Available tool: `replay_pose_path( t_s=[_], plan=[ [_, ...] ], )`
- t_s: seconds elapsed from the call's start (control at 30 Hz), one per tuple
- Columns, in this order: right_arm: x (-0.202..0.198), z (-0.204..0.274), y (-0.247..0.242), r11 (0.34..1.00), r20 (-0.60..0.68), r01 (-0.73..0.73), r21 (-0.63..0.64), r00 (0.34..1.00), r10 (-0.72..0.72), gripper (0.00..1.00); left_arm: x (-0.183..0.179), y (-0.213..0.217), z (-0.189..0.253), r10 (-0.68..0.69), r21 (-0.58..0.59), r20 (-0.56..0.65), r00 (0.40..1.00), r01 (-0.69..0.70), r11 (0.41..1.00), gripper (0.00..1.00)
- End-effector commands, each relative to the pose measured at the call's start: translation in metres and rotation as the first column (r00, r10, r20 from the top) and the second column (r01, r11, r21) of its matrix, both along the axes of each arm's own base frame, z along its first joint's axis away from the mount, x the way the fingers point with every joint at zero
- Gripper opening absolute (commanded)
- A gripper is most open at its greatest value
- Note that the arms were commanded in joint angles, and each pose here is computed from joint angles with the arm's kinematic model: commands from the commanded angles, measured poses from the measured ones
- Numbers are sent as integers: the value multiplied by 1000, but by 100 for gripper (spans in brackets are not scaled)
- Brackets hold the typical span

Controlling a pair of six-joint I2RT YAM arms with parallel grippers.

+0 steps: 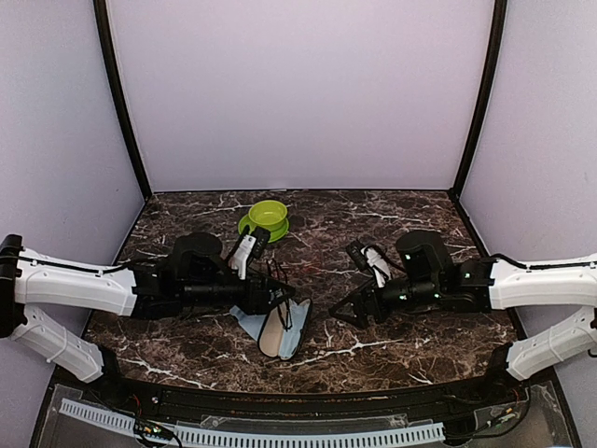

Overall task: Organize the sunglasses
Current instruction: Place the sunglasses in the sunglasses case.

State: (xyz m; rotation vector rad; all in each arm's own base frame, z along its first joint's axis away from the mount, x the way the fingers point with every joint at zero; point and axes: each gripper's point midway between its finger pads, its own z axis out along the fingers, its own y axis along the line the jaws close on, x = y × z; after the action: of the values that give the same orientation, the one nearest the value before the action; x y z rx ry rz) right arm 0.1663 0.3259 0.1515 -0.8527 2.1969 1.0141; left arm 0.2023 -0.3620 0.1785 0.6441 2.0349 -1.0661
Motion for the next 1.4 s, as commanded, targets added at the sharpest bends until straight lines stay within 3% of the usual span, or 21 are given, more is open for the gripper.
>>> replay_pose_path(
  t_s=[0.0, 0.2, 0.63, 1.37],
  plan=[
    [4, 7, 8, 1000, 27, -5, 12, 1000, 4, 83, -5, 12, -24, 9, 112, -81, 997, 0, 994, 35],
    [3, 2, 6, 1000, 22, -5, 7, 1000, 4, 83, -5, 5, -51, 7, 190, -252, 968, 43, 981, 35],
    [0, -3, -3, 1000, 28, 13, 6, 1000, -13, 83, -5, -7, -74, -12, 260, -390, 921, 123, 958, 35],
    [-2, -5, -7, 1000, 35, 12, 6, 999, -12, 83, 0, -8, -86, 4, 339, -485, 874, 184, 923, 35]
  ],
)
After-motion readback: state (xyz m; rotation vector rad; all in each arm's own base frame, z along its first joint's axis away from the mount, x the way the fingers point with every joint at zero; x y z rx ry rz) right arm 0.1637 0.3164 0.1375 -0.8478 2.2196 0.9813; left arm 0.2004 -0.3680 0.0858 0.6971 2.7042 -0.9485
